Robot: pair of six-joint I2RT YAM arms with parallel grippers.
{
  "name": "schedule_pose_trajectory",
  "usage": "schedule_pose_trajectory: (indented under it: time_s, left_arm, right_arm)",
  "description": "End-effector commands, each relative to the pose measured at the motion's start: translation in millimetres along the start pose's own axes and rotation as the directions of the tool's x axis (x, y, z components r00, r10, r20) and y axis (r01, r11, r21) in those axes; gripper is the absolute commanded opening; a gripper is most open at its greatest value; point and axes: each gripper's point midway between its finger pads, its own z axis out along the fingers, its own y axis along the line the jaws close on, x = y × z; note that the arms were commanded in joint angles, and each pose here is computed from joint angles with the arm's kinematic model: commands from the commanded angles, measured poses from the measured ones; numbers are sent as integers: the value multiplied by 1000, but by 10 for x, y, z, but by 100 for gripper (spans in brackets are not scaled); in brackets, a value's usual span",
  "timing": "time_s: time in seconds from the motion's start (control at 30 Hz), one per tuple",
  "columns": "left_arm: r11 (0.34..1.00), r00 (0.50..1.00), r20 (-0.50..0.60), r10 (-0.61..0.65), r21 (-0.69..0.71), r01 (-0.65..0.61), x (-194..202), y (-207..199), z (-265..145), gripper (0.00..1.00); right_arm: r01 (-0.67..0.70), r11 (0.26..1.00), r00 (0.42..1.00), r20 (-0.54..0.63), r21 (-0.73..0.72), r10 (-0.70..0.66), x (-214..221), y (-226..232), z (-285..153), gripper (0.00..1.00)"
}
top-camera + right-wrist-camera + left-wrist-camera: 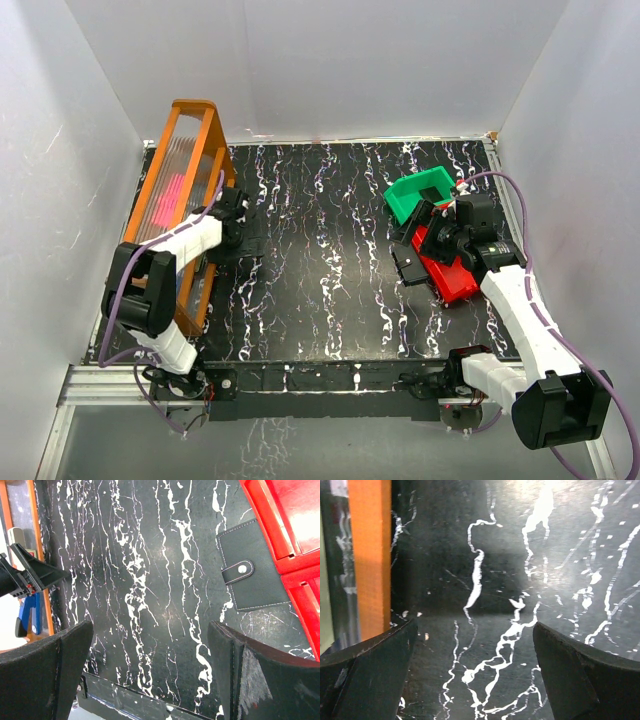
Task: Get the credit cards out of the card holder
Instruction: Move the distractor to the corner of the board.
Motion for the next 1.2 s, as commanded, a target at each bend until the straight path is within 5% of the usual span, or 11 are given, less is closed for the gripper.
schedule_pose_trajectory:
  time_s: [0.0, 0.73, 0.97, 1.17]
  left_arm:
    - [994, 998, 38, 51, -94, -47, -35, 191, 37, 99]
    - [980, 999, -52, -9, -197, -2, -162, 1109, 219, 99]
    - [999, 1000, -13, -21, 46, 21, -310, 623, 44, 99]
    - [995, 1000, -18, -26, 99, 27, -107, 112, -153, 99]
  right_arm:
    - [12, 1000, 999, 46, -4, -12, -99, 7, 14, 98]
    - [2, 1000, 1000, 18, 17, -2, -54, -50, 73, 98]
    - [-6, 1000, 1000, 11, 2, 6, -45, -29, 101, 98]
    - [-4, 1000, 1000, 6, 5, 4, -50, -29, 111, 98]
